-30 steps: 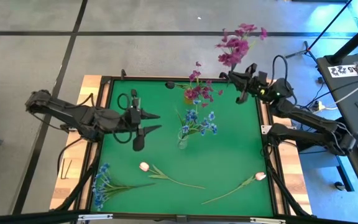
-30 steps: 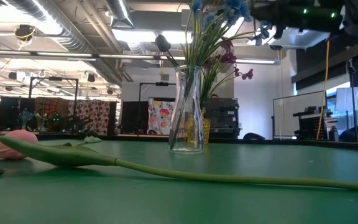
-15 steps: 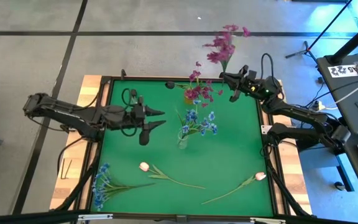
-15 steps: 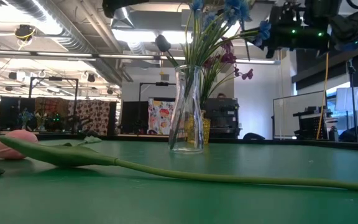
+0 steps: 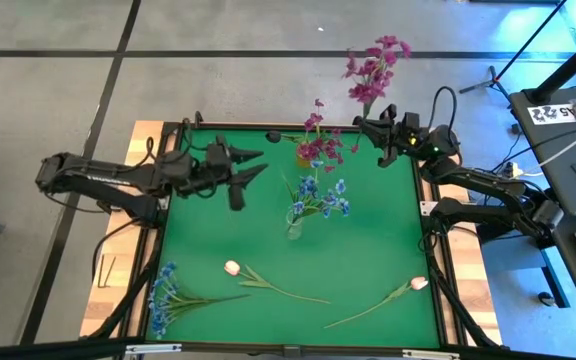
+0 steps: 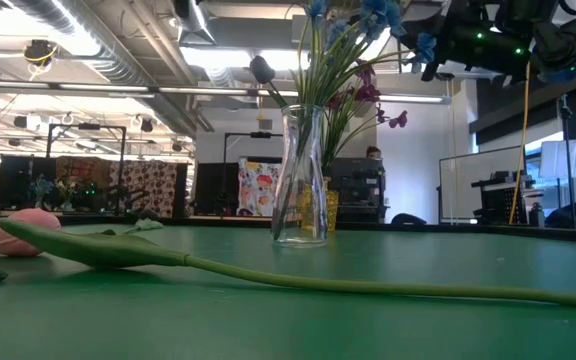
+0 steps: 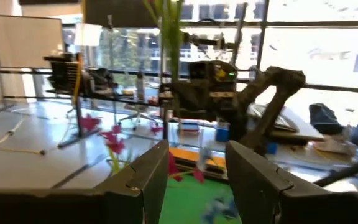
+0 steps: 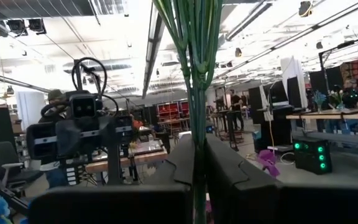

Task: Sort flowers into vase by color
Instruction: Put the purple flowers into the yellow vase

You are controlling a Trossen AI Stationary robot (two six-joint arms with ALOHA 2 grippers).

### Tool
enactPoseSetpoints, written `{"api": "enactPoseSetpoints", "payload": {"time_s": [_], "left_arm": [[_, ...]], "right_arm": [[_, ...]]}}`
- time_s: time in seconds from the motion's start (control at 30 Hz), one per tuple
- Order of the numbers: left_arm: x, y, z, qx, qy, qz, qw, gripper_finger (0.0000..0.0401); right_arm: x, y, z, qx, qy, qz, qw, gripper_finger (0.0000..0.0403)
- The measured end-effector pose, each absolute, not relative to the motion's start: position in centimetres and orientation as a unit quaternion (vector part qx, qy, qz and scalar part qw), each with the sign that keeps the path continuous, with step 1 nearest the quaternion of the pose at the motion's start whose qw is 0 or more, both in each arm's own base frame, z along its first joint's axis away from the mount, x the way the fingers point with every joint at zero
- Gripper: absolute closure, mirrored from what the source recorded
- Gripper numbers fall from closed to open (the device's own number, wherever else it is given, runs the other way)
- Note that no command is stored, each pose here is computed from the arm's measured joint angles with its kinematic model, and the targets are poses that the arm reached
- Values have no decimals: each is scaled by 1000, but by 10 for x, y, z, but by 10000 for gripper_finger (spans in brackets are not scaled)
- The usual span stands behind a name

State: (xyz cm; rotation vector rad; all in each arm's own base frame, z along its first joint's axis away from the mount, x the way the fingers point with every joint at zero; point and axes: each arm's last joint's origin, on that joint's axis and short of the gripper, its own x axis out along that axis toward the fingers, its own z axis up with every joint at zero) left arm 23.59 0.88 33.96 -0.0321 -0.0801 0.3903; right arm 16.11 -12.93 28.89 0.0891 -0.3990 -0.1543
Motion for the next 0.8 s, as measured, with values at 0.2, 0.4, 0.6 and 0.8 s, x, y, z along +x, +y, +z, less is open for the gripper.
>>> {"api": "enactPoseSetpoints", "payload": {"time_s": [0.2, 0.4, 0.6, 0.8], "left_arm": [[245, 30, 347, -24, -44, 196, 979, 246], [267, 54, 355, -36, -41, 177, 983, 246], [292, 63, 375, -35, -57, 152, 986, 246], [317, 67, 386, -34, -57, 133, 989, 246]], "right_arm": [[167, -123, 291, 51, -203, -66, 976, 384], [186, -110, 308, 44, -213, -15, 976, 384], [212, -105, 319, 47, -194, 13, 980, 384], [238, -102, 327, 55, -183, 39, 981, 384]]}}
